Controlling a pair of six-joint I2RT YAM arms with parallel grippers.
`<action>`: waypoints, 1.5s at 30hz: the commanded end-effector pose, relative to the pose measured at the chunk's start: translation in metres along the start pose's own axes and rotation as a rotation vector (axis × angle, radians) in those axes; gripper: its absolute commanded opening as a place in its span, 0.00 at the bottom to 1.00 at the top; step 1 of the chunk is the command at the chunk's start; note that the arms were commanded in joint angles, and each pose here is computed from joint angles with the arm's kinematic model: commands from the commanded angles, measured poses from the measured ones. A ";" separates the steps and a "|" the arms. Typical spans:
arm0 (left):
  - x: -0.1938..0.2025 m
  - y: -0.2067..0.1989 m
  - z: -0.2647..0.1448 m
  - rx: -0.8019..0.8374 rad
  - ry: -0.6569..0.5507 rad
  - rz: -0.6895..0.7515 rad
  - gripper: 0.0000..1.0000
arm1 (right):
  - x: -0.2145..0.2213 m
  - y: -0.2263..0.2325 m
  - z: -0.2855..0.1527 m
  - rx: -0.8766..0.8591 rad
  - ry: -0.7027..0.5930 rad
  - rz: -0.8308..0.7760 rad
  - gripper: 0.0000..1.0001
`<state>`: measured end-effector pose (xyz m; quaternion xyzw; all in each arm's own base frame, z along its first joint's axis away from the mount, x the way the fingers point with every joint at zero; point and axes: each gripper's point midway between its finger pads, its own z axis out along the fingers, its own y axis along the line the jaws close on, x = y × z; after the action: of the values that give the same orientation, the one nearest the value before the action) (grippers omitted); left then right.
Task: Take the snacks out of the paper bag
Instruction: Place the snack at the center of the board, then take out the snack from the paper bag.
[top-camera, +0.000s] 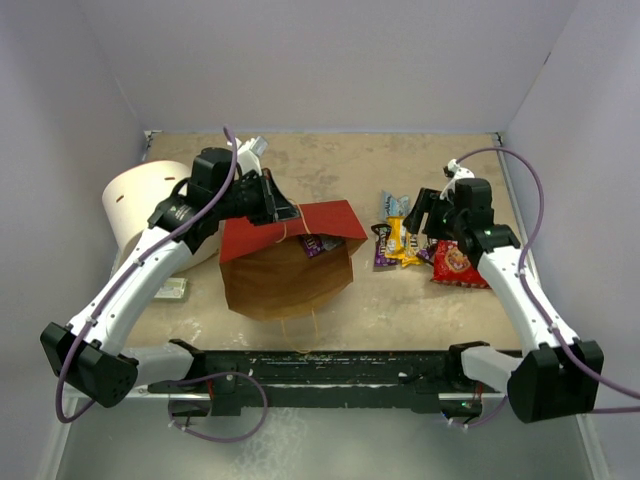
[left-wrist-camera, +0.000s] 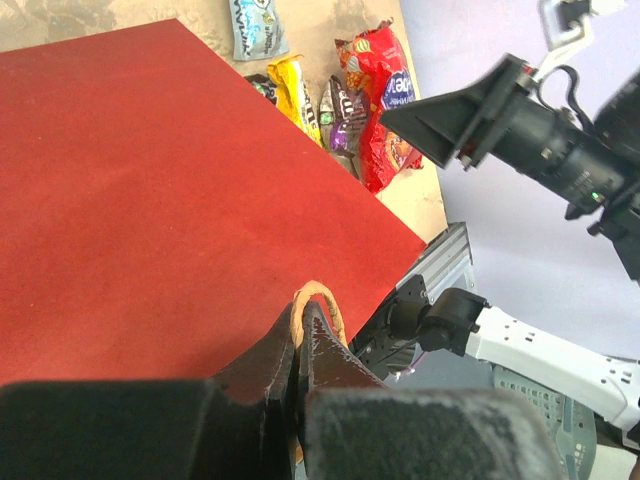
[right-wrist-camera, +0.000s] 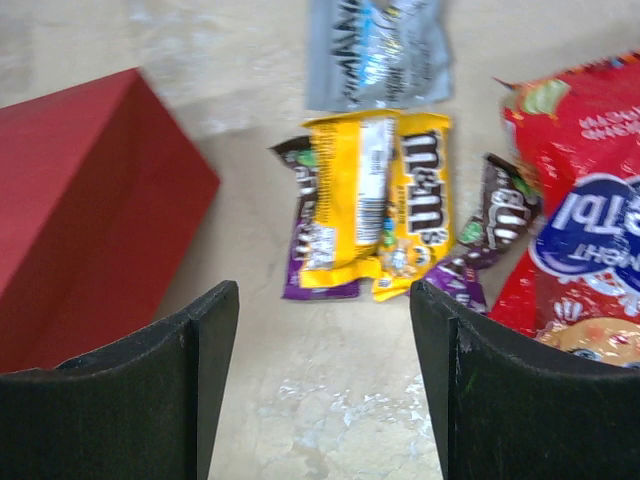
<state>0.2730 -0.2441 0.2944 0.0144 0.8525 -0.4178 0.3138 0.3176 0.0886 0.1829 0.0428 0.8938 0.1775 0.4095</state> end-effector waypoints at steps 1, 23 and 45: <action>-0.016 -0.009 -0.003 0.024 -0.071 -0.002 0.00 | -0.019 0.057 -0.021 -0.263 -0.041 -0.086 0.71; -0.026 -0.015 -0.005 0.024 -0.099 -0.023 0.00 | 0.052 0.241 -0.094 -0.885 -0.195 -1.116 0.70; -0.031 -0.058 -0.006 0.243 -0.065 0.008 0.00 | 0.091 0.250 -0.073 -0.738 -0.341 -1.146 0.61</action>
<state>0.2750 -0.2620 0.3229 0.0184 0.8172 -0.4809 0.3171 0.1780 0.3138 0.2208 -0.5749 0.6030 0.2329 0.5017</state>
